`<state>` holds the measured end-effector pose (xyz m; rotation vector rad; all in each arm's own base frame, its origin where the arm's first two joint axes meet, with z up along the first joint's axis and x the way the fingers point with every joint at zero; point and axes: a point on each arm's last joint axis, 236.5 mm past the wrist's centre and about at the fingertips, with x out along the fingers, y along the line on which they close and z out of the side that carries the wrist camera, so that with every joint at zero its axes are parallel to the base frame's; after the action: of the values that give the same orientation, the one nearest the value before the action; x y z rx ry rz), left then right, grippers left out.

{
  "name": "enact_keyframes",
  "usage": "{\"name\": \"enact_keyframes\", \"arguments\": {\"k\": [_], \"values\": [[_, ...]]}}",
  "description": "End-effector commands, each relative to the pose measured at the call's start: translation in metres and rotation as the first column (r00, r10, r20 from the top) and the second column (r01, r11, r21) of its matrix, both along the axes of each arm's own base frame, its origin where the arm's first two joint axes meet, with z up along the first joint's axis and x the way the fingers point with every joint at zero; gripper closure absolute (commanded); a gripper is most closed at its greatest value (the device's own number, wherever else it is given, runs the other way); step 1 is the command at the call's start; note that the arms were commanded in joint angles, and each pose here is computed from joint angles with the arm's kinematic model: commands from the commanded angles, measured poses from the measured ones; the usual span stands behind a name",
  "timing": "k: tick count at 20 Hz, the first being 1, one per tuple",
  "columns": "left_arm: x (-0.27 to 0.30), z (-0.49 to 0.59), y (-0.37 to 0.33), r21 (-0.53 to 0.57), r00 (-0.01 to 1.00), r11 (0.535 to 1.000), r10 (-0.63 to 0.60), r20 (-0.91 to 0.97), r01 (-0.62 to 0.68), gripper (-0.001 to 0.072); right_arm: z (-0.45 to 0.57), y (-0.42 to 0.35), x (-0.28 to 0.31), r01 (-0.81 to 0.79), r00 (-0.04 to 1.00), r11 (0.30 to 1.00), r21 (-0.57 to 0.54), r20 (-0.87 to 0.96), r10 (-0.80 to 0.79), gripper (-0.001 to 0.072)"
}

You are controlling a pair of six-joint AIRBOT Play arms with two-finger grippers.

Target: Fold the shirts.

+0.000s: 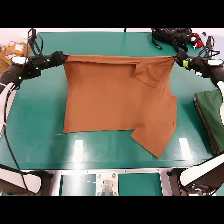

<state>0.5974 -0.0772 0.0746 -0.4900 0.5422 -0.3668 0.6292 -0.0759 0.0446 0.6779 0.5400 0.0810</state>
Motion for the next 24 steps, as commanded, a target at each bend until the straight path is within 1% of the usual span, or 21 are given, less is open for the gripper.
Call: {"name": "enact_keyframes", "arguments": {"k": [1, 3, 5, 7, 9, 11, 16, 19, 24], "values": [[0.000, -0.007, 0.008, 0.027, 0.999, 0.999, 0.028, -0.031, -0.027, 0.0683, -0.001, -0.002, -0.002, -0.014, 1.000, 1.000, -0.001, -0.009, 0.014, 0.0695], [-0.004, -0.009, 0.002, 0.021, 0.999, 1.000, 0.001, -0.044, 0.000, 0.0683, -0.006, 0.007, -0.010, -0.066, 0.997, 0.998, 0.011, -0.039, 0.066, 0.0695], [-0.017, -0.023, -0.005, 0.061, 0.993, 0.996, -0.064, -0.096, 0.070, 0.0683, -0.020, 0.009, -0.027, -0.126, 0.985, 0.992, 0.013, -0.113, 0.126, 0.0697], [-0.036, -0.050, -0.001, 0.130, 0.973, 0.985, -0.086, -0.216, 0.116, 0.0683, -0.047, 0.003, -0.052, -0.170, 0.955, 0.986, -0.007, -0.247, 0.163, 0.0697], [-0.057, -0.073, 0.005, 0.175, 0.939, 0.971, -0.097, -0.329, 0.161, 0.0683, -0.076, -0.003, -0.080, -0.214, 0.908, 0.976, -0.035, -0.376, 0.186, 0.0697], [-0.071, -0.084, 0.007, 0.194, 0.914, 0.960, -0.114, -0.390, 0.202, 0.0683, -0.100, 0.001, -0.098, -0.234, 0.875, 0.972, -0.020, -0.440, 0.201, 0.0697], [-0.092, -0.122, 0.001, 0.178, 0.884, 0.962, -0.106, -0.456, 0.207, 0.0683, -0.138, 0.009, -0.125, -0.224, 0.834, 0.974, 0.028, -0.511, 0.206, 0.0697], [-0.097, -0.138, 0.004, 0.175, 0.880, 0.968, -0.080, -0.469, 0.181, 0.0683, -0.140, 0.010, -0.126, -0.223, 0.832, 0.974, 0.033, -0.515, 0.208, 0.0697], [-0.101, -0.140, -0.003, 0.132, 0.872, 0.976, -0.088, -0.482, 0.171, 0.0683, -0.140, 0.010, -0.126, -0.223, 0.832, 0.974, 0.034, -0.515, 0.208, 0.0697]]}}
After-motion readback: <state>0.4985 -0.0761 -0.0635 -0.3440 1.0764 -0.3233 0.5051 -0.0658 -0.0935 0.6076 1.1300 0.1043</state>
